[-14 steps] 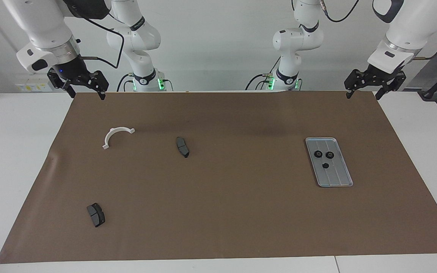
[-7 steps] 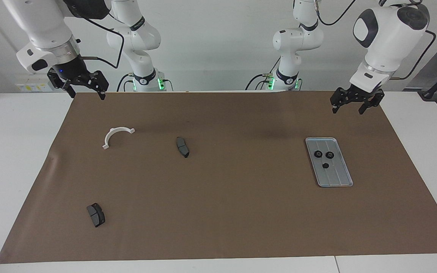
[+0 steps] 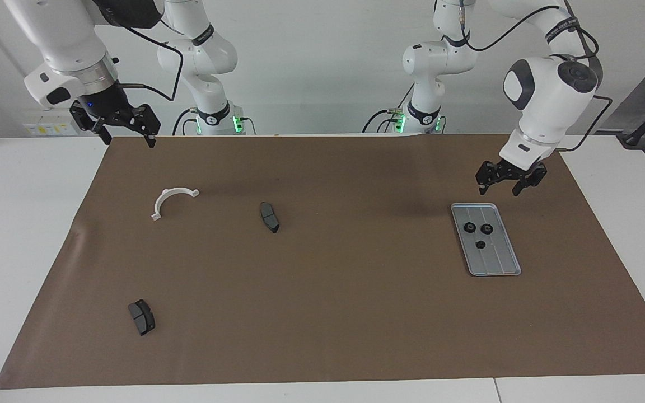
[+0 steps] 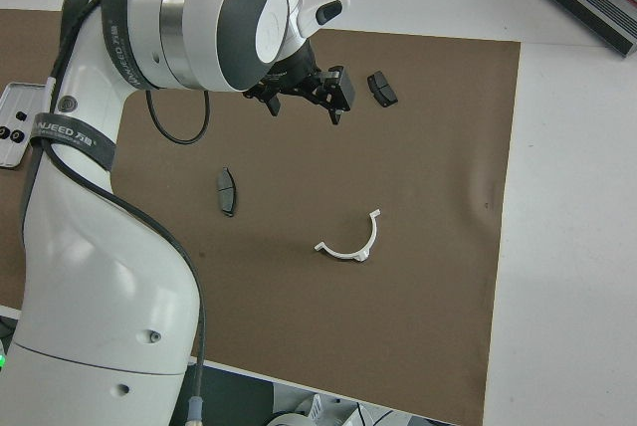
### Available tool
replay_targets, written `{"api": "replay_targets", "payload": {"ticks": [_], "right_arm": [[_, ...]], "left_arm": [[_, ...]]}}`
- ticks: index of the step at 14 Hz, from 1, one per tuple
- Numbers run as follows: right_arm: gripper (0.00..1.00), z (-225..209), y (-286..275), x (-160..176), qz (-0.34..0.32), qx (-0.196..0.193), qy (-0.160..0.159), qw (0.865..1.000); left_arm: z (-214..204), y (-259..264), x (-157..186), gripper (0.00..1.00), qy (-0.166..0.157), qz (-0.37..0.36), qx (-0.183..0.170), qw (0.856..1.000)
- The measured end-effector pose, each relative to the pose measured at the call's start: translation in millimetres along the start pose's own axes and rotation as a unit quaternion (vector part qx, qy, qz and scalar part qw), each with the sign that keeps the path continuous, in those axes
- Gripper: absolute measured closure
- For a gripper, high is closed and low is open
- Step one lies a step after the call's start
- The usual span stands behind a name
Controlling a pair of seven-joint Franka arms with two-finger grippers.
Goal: Place bearing gear from tray to pile
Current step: 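Reach the left gripper down to a black gear in the metal tray, then close the left gripper on the black gear and lift it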
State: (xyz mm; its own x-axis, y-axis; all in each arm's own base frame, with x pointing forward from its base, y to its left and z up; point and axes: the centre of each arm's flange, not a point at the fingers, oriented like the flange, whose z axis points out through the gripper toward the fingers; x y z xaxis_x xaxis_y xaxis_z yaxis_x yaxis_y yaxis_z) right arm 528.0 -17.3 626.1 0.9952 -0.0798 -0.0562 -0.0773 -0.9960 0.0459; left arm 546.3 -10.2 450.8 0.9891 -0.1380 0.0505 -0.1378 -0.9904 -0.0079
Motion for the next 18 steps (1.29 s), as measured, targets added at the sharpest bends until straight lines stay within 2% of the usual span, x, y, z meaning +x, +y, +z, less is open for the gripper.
{"api": "replay_targets", "payload": {"ticks": [4,5,12,18], "right_arm": [[0.0,0,0,0,0.0,0.0,0.0,1.0],[0.0,0,0,0,0.0,0.0,0.0,1.0],[0.0,0,0,0,0.0,0.0,0.0,1.0],[0.0,0,0,0,0.0,0.0,0.0,1.0]], "left_arm": [[42,-2,4,0.15,0.013,-0.001,0.0,1.0],[49,-3,4,0.19,0.015,-0.002,0.0,1.0],[98,-6,6,0.26,0.029,-0.008,0.0,1.0],[117,-3,10,0.31,0.029,-0.026,-0.003,0.999]]}}
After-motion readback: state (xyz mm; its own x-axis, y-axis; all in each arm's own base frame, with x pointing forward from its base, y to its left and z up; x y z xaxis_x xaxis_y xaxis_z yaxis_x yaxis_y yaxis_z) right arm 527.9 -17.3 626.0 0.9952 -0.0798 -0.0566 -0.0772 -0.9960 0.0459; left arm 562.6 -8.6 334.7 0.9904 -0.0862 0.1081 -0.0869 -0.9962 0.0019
